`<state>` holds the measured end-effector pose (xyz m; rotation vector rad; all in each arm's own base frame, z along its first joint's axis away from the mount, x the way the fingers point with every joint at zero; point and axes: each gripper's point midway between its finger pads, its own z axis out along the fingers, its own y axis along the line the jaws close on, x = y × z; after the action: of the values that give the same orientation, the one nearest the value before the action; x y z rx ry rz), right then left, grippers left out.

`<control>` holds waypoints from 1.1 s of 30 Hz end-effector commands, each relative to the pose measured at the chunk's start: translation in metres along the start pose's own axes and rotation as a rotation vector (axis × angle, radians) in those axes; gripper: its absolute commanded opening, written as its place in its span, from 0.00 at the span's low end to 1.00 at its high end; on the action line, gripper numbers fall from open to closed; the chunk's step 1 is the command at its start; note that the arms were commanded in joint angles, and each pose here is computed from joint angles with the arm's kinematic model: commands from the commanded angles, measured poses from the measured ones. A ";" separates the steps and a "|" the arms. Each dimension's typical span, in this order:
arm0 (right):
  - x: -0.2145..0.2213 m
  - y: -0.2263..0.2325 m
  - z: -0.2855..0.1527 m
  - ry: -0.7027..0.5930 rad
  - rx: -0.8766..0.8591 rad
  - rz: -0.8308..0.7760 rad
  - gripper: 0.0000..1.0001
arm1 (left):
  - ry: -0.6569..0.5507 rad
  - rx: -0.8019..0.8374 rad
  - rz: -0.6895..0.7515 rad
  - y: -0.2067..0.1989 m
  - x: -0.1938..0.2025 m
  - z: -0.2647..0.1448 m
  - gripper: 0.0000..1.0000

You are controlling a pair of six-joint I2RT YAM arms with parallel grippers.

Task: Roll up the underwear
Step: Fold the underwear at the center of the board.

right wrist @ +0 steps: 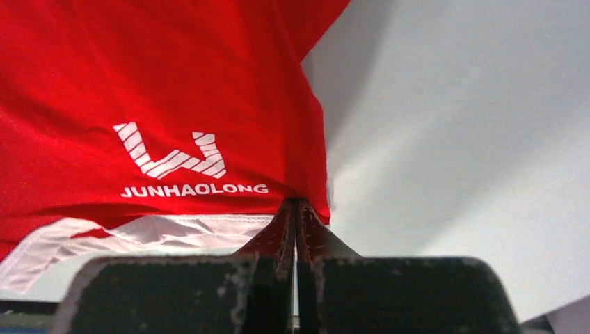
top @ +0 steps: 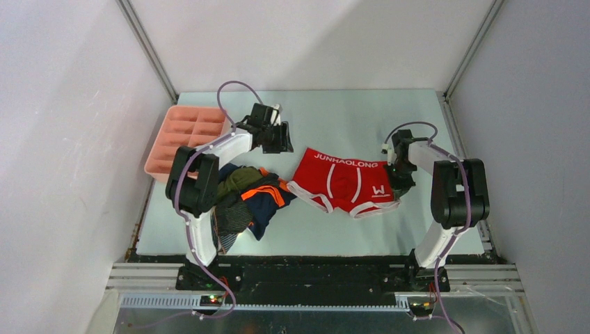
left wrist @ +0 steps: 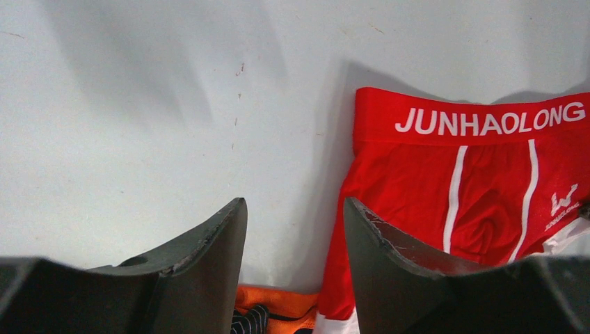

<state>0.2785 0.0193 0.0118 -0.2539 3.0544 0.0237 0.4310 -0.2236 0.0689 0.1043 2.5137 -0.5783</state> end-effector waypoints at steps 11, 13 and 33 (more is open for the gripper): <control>-0.092 -0.086 -0.027 -0.261 0.373 -0.085 0.01 | -0.041 0.190 -0.034 -0.040 -0.031 0.029 0.63; -0.105 -0.078 -0.039 -0.293 0.375 -0.112 0.02 | -0.029 0.228 -0.045 -0.050 -0.031 0.038 0.63; -0.120 0.056 -0.187 -0.793 -0.161 -0.143 0.63 | 0.074 0.322 -0.153 -0.073 0.001 0.081 0.43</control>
<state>0.3691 0.0649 0.2296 -0.3544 2.2038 0.1300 0.4539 -0.3212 0.0315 0.0490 2.5023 -1.0342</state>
